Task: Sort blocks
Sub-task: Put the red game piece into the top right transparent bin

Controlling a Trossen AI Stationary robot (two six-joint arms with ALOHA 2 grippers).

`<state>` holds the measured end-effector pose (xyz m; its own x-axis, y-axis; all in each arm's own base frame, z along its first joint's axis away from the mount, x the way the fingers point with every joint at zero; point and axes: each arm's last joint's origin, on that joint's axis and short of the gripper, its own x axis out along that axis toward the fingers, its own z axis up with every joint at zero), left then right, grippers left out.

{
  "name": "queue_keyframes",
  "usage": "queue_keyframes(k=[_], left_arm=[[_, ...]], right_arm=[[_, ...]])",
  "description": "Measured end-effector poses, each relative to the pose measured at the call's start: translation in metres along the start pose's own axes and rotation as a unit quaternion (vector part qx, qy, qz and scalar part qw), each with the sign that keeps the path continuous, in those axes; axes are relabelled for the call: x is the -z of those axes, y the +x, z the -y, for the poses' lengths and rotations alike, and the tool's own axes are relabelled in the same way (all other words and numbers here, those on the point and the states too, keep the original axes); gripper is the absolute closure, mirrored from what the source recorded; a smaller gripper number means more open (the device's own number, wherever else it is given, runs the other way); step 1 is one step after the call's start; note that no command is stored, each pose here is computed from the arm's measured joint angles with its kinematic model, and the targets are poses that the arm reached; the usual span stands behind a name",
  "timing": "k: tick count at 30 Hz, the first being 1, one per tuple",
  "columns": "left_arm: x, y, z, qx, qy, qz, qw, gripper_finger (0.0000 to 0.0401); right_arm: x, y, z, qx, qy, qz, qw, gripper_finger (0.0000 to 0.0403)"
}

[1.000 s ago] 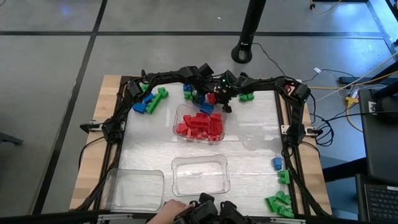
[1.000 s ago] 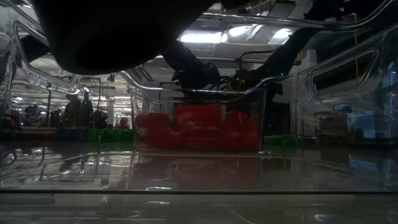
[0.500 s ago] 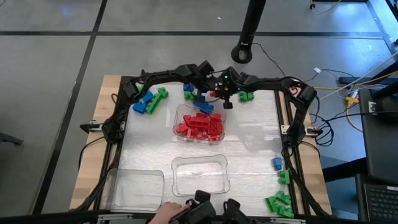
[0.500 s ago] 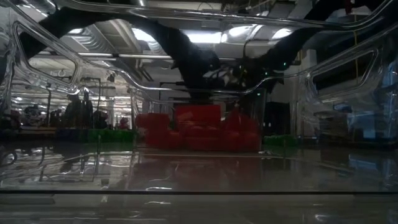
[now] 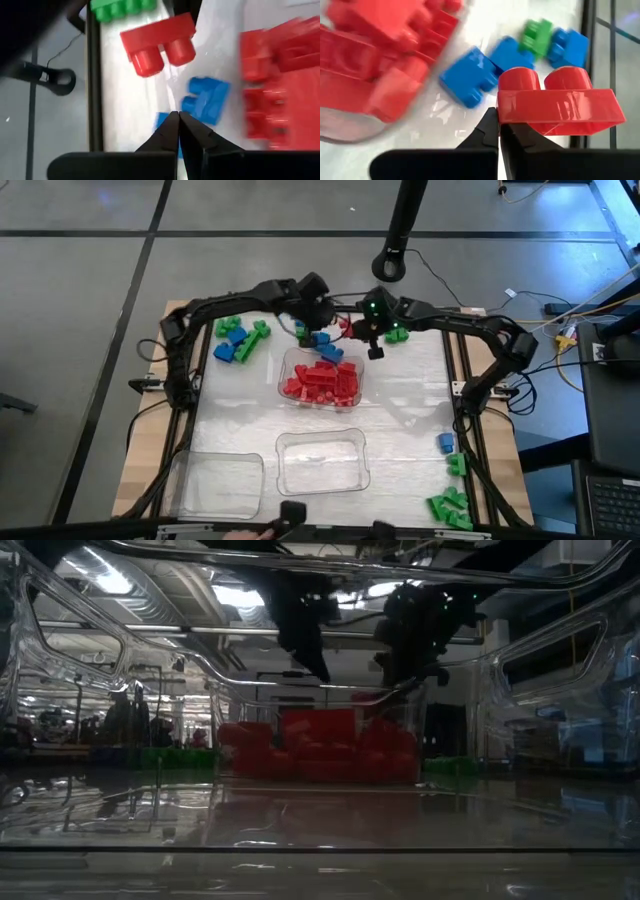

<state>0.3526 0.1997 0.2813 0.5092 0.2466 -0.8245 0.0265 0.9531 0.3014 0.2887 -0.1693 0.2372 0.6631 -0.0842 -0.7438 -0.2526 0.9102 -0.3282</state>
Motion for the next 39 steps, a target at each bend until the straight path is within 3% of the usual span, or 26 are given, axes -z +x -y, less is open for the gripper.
queue_keyframes(k=[9,16,26,31,35,39], left_arm=[[0.019,-0.040,0.056,-0.008,0.001,0.061,0.998,0.0401],[0.010,-0.050,0.094,0.003,0.027,0.064,0.998,0.0401],[0.002,-0.052,0.108,0.012,0.039,0.078,0.996,0.0401],[-0.006,-0.055,0.120,0.060,0.125,0.130,0.982,0.0401],[-0.015,-0.057,0.130,0.064,0.195,0.167,0.964,0.0401],[-0.019,-0.059,0.139,0.067,0.228,0.184,0.954,0.0401]], right_arm=[[-0.046,0.009,-0.045,-0.020,-0.065,0.001,0.998,0.0400],[-0.066,0.002,-0.052,-0.013,-0.089,-0.001,0.996,0.0400],[-0.074,0.002,-0.054,0.002,-0.074,0.020,0.997,0.0400],[-0.079,0.003,-0.049,0.027,-0.076,0.048,0.996,0.0400],[-0.078,0.003,-0.044,0.050,-0.071,0.041,0.995,0.0400],[-0.076,0.003,-0.041,0.075,-0.068,0.019,0.995,0.0400]])
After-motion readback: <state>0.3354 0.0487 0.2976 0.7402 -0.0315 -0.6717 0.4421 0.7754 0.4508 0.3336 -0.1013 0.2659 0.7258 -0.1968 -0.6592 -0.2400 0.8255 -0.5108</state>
